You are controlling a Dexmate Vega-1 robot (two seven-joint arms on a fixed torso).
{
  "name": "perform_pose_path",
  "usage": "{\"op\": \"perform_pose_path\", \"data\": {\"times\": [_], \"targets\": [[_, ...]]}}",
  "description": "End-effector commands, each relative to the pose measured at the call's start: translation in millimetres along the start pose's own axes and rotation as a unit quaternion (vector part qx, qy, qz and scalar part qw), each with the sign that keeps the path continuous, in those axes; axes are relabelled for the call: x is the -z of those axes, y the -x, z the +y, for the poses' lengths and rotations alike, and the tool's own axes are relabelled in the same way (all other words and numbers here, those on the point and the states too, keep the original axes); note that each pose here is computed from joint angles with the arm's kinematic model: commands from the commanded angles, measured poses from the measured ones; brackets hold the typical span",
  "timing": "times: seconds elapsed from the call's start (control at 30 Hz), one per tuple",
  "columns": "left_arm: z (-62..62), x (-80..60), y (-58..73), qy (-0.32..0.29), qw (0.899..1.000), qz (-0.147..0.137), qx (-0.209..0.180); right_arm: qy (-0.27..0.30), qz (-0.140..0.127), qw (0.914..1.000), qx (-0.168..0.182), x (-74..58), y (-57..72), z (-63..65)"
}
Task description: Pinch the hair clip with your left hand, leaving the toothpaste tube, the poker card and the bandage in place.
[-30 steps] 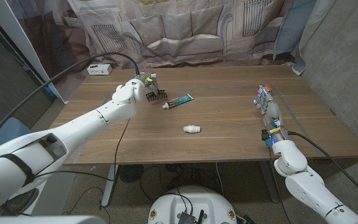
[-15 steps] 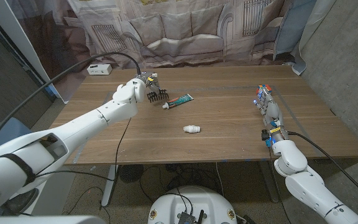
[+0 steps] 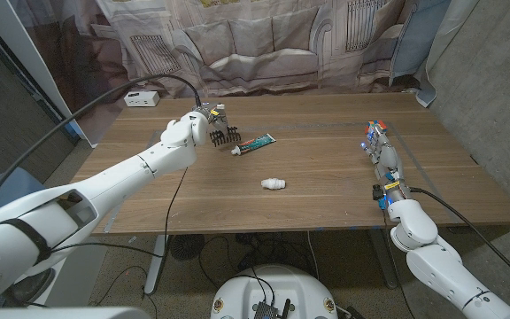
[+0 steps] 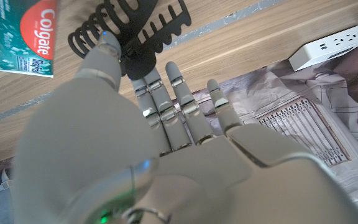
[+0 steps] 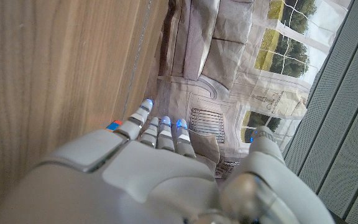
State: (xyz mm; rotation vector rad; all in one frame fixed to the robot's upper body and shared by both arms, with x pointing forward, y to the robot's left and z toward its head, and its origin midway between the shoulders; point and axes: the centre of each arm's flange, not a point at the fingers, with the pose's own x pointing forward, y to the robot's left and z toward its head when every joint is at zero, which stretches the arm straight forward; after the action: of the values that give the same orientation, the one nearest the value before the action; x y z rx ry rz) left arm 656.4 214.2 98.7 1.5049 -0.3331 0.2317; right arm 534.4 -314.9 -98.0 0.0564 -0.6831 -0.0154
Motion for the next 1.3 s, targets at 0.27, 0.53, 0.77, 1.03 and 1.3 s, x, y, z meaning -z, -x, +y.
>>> {"op": "perform_pose_path", "data": {"times": [0.27,0.53,0.77,1.03,1.3], "targets": [[-1.9,2.2,-0.4,0.001,1.000,0.001,0.005,0.003,0.000,1.0000,-0.002,-0.7,1.3,0.8],[-1.2,1.9,0.1,0.001,1.000,0.000,0.006,0.003,-0.001,1.0000,0.000,-3.0,1.6,0.5],[-0.8,1.9,0.2,0.002,1.000,-0.001,0.010,0.005,-0.001,1.0000,-0.002,-4.0,1.7,0.3],[0.5,1.7,0.1,0.001,1.000,-0.001,0.011,0.004,-0.002,1.0000,-0.002,-4.3,1.4,0.0],[0.7,1.6,-0.3,0.001,1.000,0.000,0.010,0.002,-0.002,1.0000,0.001,-2.6,2.3,-1.0]]}}
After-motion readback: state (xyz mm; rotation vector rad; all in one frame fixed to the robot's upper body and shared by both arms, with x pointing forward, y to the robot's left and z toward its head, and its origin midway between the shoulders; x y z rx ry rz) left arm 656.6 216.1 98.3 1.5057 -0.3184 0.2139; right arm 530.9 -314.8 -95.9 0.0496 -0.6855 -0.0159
